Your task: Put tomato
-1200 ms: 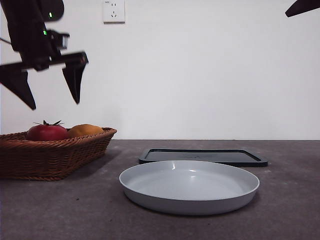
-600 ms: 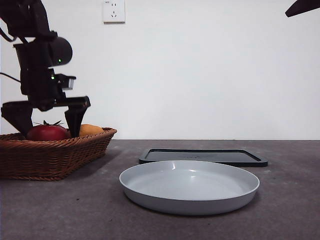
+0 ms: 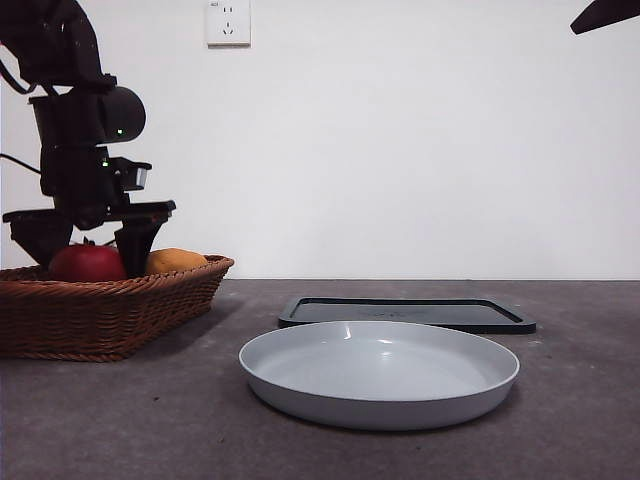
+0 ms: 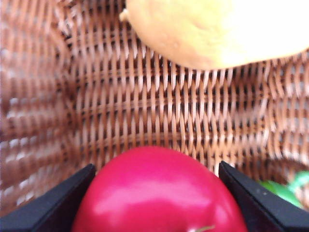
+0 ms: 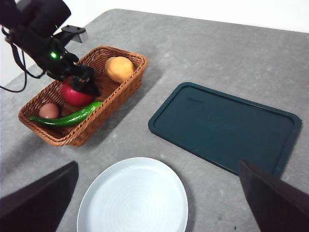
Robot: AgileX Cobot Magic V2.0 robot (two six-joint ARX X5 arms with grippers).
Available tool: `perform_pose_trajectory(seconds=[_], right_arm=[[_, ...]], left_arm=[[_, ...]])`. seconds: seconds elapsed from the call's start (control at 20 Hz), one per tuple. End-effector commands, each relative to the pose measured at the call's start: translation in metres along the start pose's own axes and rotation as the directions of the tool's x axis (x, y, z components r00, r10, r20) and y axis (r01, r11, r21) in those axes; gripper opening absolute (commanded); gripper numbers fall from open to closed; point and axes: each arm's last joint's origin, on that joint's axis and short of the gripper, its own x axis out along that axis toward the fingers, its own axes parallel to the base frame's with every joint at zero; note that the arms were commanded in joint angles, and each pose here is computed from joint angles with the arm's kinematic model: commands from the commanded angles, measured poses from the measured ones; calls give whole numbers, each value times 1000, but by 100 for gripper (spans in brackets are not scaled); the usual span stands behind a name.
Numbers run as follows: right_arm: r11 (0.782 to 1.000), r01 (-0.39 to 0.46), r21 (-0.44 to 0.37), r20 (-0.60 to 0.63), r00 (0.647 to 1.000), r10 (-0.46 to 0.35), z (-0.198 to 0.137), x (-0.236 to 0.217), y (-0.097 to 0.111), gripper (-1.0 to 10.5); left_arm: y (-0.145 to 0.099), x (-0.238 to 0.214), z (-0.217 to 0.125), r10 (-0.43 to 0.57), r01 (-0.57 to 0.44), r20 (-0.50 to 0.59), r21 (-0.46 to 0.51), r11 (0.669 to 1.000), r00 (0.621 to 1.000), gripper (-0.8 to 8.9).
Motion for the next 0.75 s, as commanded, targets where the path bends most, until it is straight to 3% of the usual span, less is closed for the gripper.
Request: perform_pose_trajectory(seconds=[0.05, 0.2, 0.3, 0.55, 0.75], right_arm=[[1000, -5, -16, 21, 1000, 6, 6, -2, 2, 698], [1000, -5, -16, 21, 1000, 6, 6, -2, 2, 698], [1000, -5, -16, 21, 1000, 6, 6, -2, 2, 698], [1000, -5, -16, 22, 1000, 5, 6, -2, 2, 698], [1000, -5, -17, 22, 1000, 6, 6, -2, 2, 698]], left_arm=[[-1, -14, 12, 3, -3, 8, 4, 1000, 1000, 308], [-8, -47, 15, -2, 0, -58, -43, 999, 998, 308], [-21, -70, 14, -8, 6, -99, -22, 1000, 995, 307], [-84, -109, -7, -43, 59, -114, 144, 988, 993, 307], [-144, -116, -24, -92, 115, -88, 308, 944, 992, 307]])
